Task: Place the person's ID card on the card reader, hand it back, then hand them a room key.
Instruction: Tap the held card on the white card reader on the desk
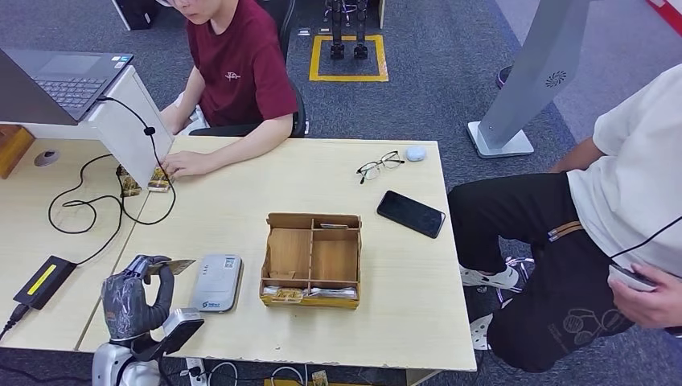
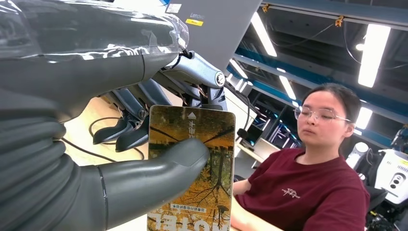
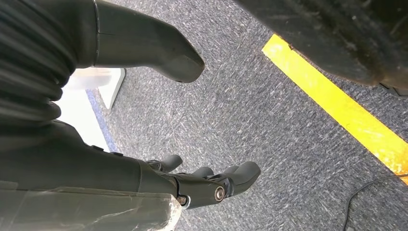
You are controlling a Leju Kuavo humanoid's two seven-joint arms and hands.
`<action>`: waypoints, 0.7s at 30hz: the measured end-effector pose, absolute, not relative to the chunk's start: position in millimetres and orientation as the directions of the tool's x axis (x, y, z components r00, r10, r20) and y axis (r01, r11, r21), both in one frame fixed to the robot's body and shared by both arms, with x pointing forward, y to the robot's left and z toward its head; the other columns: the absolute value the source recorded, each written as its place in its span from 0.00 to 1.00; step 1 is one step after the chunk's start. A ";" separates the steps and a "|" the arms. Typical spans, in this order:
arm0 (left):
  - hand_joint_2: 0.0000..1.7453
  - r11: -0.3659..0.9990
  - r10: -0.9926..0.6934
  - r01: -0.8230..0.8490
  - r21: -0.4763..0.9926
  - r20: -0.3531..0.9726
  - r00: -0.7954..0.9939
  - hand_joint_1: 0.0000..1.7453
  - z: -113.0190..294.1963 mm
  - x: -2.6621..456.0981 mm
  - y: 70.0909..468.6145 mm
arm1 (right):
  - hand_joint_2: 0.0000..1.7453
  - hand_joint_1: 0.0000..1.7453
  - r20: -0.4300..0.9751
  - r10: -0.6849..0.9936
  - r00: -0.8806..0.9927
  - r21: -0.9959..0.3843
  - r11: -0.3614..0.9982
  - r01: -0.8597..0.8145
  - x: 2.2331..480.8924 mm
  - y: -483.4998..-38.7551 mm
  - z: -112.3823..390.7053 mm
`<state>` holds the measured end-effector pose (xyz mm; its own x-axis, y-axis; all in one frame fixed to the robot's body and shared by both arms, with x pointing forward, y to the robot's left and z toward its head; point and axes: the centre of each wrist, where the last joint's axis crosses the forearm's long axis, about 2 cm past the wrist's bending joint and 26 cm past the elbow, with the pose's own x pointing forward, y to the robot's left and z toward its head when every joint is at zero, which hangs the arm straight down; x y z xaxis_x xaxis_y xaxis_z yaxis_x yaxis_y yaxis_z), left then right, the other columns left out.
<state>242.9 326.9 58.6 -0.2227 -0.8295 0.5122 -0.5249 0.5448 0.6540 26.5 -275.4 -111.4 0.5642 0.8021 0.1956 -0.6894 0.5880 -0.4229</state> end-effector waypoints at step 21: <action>1.00 0.853 -0.515 -0.187 0.487 0.844 -0.151 1.00 71.9 233.1 291.8 | 1.00 0.00 0.193 0.786 0.587 -0.438 0.604 -0.666 25.6 -276.1 -111.4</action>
